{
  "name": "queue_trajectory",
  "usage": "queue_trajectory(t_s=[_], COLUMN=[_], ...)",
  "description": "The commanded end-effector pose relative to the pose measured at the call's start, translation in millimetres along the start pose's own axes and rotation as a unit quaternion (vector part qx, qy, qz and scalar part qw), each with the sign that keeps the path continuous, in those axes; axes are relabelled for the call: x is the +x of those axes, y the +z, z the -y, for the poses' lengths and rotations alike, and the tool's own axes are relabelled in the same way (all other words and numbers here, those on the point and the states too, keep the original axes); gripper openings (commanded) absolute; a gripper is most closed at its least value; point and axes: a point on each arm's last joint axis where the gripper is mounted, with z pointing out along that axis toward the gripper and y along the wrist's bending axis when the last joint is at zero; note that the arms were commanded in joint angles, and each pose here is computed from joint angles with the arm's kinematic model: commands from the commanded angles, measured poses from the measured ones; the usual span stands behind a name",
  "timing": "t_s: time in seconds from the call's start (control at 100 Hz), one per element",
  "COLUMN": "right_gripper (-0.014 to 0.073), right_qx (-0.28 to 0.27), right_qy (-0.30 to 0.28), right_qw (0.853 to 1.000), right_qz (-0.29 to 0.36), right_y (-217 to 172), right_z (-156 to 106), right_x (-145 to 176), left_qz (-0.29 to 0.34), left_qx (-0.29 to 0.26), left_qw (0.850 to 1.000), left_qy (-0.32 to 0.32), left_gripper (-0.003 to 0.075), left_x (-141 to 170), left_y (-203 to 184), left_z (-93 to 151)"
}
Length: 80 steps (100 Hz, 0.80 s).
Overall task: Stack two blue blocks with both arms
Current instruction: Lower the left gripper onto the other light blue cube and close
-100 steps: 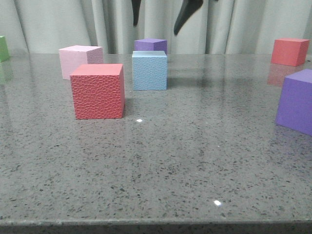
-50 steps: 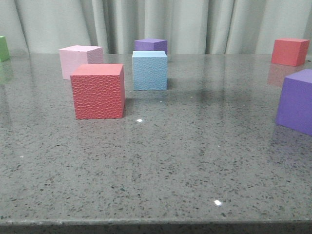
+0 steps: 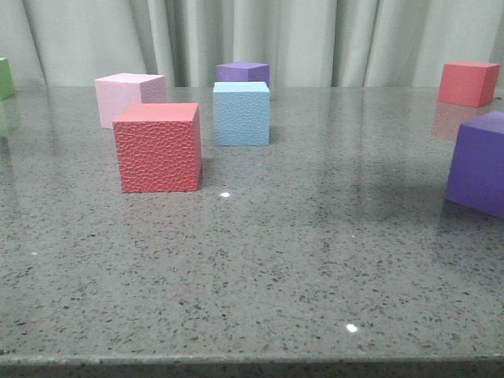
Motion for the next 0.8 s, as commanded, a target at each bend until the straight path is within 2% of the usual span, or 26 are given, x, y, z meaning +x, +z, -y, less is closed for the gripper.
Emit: queue_trajectory(t_s=[0.0, 0.35, 0.61, 0.79], right_gripper=[0.0549, 0.0549, 0.0549, 0.0549], right_qx=[-0.036, -0.044, -0.044, -0.044], right_qy=[-0.001, 0.003, 0.003, 0.003], right_qw=[0.997, 0.996, 0.996, 0.996], right_qz=[0.065, 0.071, 0.071, 0.072], right_y=[-25.3, -32.7, -32.7, -32.8], right_z=[0.4, 2.0, 2.0, 1.9], right_x=[-2.8, 0.8, 0.8, 0.7], left_qz=[0.033, -0.006, -0.023, -0.033], left_qx=[-0.007, -0.026, -0.039, 0.017], left_qw=[0.999, 0.999, 0.999, 0.999], left_qy=[0.005, 0.023, -0.007, -0.016], left_gripper=[0.0662, 0.0662, 0.0662, 0.0662], left_x=[-17.5, -28.6, -31.7, -29.7], left_y=[-8.3, 37.6, 57.6, 68.5], left_z=[-1.9, -2.2, -23.0, -26.5])
